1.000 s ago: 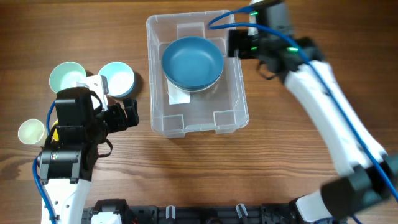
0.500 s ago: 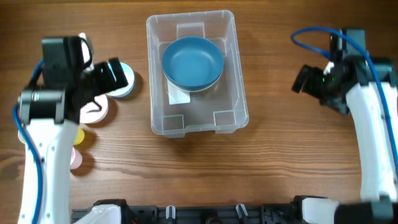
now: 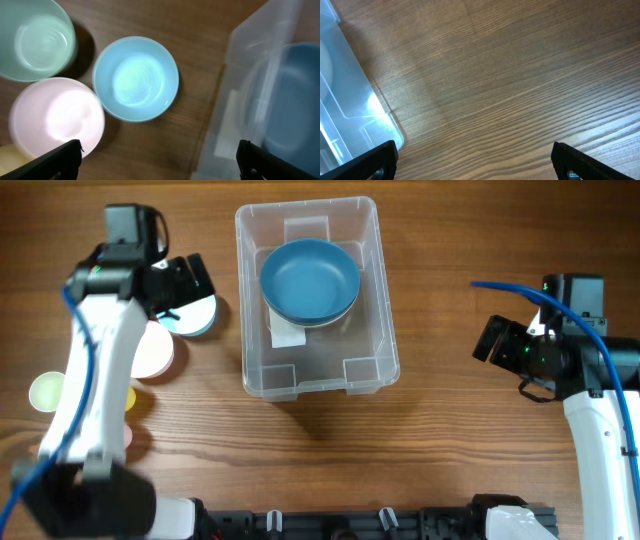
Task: Pack container
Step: 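Grasp the light-blue bowl with the left gripper and lift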
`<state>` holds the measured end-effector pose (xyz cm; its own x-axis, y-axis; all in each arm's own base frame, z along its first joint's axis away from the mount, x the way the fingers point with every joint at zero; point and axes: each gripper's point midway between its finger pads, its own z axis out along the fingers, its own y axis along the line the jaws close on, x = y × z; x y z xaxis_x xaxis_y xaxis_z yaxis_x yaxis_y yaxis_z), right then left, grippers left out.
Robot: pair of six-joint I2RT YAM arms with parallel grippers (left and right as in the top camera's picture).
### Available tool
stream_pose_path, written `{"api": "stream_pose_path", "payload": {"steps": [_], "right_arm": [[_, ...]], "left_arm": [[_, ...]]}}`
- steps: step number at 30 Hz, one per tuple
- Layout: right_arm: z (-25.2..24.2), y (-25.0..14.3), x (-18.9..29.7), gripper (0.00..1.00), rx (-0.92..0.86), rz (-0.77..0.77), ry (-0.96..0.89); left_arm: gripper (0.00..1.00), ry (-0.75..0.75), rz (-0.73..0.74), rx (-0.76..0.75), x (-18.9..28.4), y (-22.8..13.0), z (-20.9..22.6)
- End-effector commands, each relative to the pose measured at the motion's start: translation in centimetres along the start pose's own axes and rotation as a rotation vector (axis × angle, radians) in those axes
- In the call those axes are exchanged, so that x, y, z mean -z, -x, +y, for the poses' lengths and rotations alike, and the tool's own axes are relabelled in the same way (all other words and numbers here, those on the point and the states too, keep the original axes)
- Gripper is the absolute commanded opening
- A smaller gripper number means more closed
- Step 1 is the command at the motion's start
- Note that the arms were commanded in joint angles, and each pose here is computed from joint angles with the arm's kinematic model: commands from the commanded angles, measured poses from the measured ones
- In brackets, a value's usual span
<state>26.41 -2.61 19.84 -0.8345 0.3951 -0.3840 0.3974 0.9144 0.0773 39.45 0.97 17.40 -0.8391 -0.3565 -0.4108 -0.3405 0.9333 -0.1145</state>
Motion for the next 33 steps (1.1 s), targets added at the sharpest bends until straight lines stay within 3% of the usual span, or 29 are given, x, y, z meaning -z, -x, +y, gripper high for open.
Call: {"api": "stream_pose_path", "payload": {"steps": [1, 6, 9, 11, 14, 29, 33], "right_arm": [[0.2, -0.1, -0.1, 1.0, 0.017, 0.003, 0.01], [0.3, 0.0, -0.1, 1.0, 0.018, -0.003, 0.011], [0.3, 0.0, -0.1, 1.0, 0.02, -0.003, 0.011], [0.3, 0.0, -0.1, 1.0, 0.019, -0.003, 0.011], [0.3, 0.0, -0.1, 1.0, 0.019, -0.003, 0.011], [0.3, 0.1, -0.1, 1.0, 0.02, -0.004, 0.011], [0.3, 0.1, -0.1, 1.0, 0.019, -0.007, 0.01]], "left_arm": [[1.0, 0.04, 0.077, -0.004, -5.9, -0.2, -0.1], [0.99, 0.04, 0.154, -0.005, -13.8, -1.4, -0.5], [0.94, 0.045, 0.192, -0.005, -16.0, -2.4, -0.4], [0.69, 0.039, 0.174, -0.005, -16.1, -1.9, -0.5], [0.46, 0.035, 0.165, -0.001, -16.2, -1.7, -0.6], [0.04, -0.008, 0.052, 0.002, -16.5, 1.0, -1.7], [0.04, -0.018, 0.031, -0.002, -16.0, 1.9, -2.2]]}}
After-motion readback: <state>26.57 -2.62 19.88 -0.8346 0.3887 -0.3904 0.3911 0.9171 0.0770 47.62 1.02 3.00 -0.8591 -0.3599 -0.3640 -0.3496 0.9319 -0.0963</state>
